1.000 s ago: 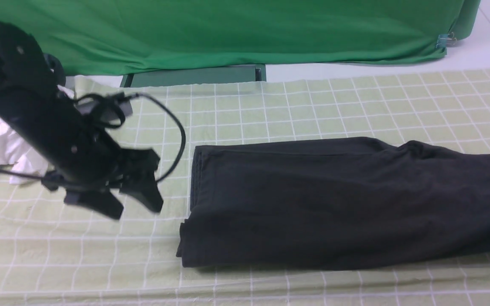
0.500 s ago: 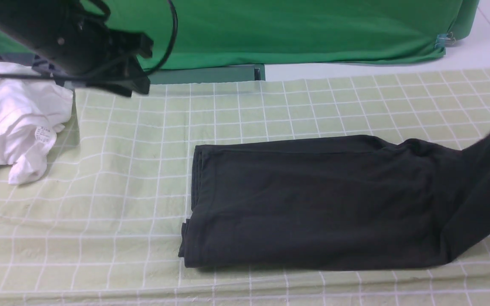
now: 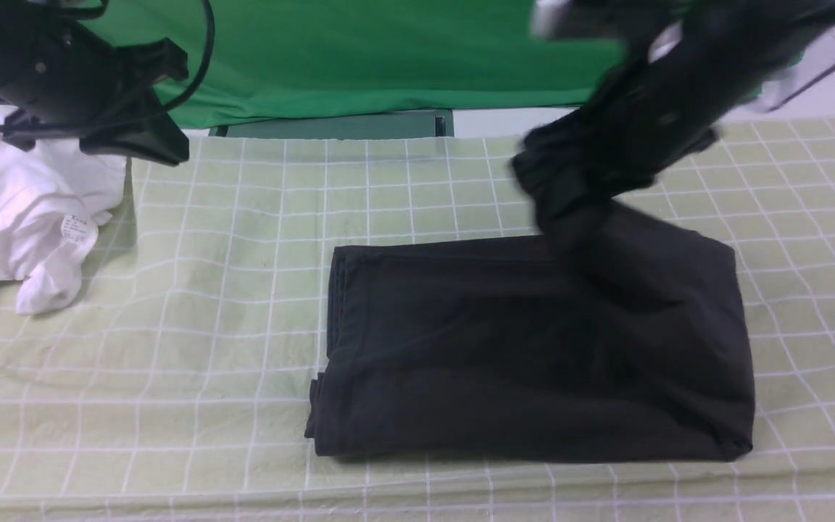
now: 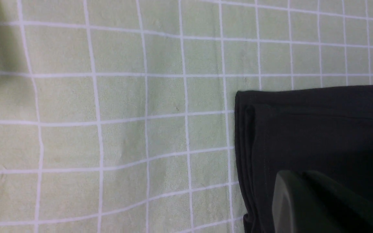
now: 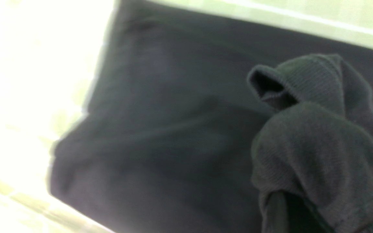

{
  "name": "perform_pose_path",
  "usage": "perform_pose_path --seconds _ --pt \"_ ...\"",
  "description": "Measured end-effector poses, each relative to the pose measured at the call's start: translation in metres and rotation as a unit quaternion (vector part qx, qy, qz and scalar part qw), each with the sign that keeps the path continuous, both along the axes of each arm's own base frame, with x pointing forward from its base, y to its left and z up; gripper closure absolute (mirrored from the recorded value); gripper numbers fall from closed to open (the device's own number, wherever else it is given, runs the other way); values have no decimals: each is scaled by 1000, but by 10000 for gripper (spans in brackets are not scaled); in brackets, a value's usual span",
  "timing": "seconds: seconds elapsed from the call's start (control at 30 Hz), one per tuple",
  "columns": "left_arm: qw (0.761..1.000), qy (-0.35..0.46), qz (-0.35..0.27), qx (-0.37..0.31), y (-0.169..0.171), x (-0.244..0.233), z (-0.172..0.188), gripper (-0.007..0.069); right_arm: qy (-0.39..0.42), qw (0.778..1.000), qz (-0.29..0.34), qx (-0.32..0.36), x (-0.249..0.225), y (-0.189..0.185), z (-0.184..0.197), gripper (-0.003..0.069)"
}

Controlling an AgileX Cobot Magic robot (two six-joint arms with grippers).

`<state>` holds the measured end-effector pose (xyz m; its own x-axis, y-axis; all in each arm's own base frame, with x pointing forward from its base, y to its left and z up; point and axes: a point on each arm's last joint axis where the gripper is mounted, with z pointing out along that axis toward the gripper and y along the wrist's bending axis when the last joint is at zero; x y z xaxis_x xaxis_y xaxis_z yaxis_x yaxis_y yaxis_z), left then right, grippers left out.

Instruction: Fold a long-sleeved shirt over a green coffee tablecloth.

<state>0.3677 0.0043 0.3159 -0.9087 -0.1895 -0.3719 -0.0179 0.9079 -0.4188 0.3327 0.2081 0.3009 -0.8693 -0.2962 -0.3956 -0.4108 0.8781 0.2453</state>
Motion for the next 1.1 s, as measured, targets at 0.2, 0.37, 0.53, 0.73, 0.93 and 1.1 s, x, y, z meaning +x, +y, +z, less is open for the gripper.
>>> perform_pose_path --seconds 0.2,0.37,0.53,0.73,0.93,1.1 --pt "1000 7 0 -15 -2 2 -3 609 -5 998 56 3 -9 73 -55 606" --pt "1000 7 1 -17 -2 2 -4 609 -20 997 75 9 -13 108 -93 557" --pt "1000 -2 7 -15 -1 4 -3 609 -21 996 86 10 -17 114 -96 309" --pt "1000 -5 14 -17 -1 5 -3 604 -27 993 117 -1 -21 90 -42 99" --pt "1000 -6 6 -30 -4 5 -2 588 -53 986 157 -17 -38 30 54 420" --pt "996 18 -58 -68 -21 -3 0 588 -125 983 125 -37 -64 -31 115 641"
